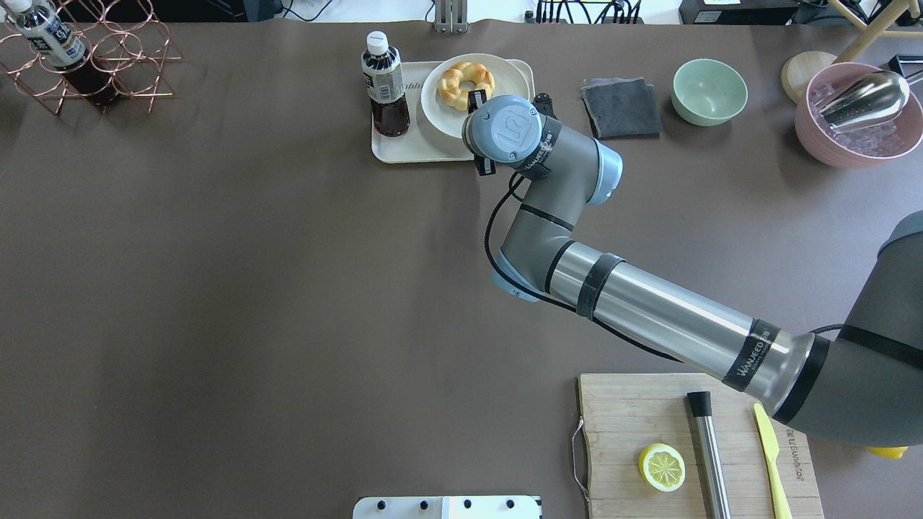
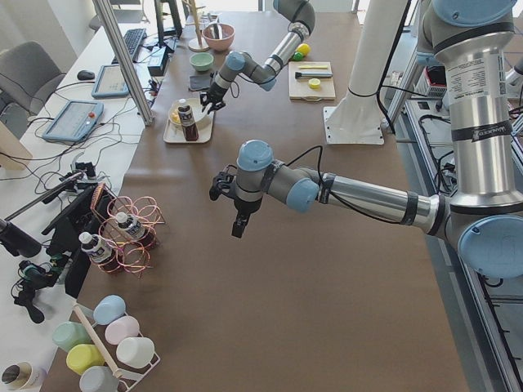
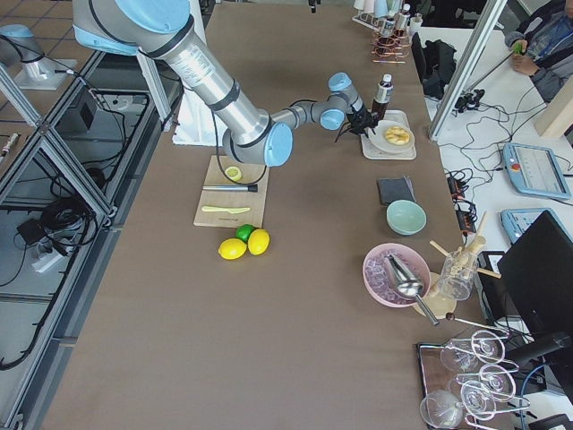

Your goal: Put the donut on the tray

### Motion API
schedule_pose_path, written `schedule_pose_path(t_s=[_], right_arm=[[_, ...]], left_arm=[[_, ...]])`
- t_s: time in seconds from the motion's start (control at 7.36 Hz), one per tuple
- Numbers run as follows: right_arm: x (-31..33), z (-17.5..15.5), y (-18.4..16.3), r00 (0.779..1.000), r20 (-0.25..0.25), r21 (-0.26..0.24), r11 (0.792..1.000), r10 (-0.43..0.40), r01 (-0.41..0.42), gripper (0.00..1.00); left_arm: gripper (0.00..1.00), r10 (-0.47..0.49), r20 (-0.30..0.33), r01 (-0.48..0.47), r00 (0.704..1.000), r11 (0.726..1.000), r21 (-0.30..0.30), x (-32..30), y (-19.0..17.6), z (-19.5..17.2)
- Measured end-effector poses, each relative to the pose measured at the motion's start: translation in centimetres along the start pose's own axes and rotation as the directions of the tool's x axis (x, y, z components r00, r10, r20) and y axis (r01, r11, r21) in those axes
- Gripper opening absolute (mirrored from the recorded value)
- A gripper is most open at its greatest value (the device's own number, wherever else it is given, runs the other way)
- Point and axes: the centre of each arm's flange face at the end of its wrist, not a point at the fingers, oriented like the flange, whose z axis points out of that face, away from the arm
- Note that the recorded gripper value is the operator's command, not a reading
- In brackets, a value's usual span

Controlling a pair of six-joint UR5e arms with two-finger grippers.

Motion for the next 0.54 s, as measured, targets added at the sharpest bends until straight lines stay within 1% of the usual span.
schedule_pose_path(t_s=[0.14,0.27,0.41,0.54], right_arm=[[-0.3,-0.1,0.0,0.997,0.002,0.002,0.997,-0.073,0.073,1.0],[-0.8,-0.5,-0.3,0.986,-0.001,-0.007,0.986,-0.167,0.167,1.0],[-1.1,-1.5,-1.2,0.961,-0.031,-0.047,0.961,-0.274,0.272,1.0],[-1.7,-3.1,-2.4,0.92,-0.07,-0.107,0.92,-0.386,0.378,1.0]], left_arm=[[0.97,-0.005,-0.009,0.005,1.0,1.0,-0.009,-0.1,0.2,0.2],[0.97,-0.009,-0.013,0.009,1.0,1.0,-0.013,-0.2,0.3,0.3],[0.97,-0.012,-0.014,0.012,1.0,1.0,-0.01,-0.4,0.3,0.1],[0.97,-0.023,-0.011,0.023,1.0,1.0,-0.007,-0.8,0.6,-0.2]])
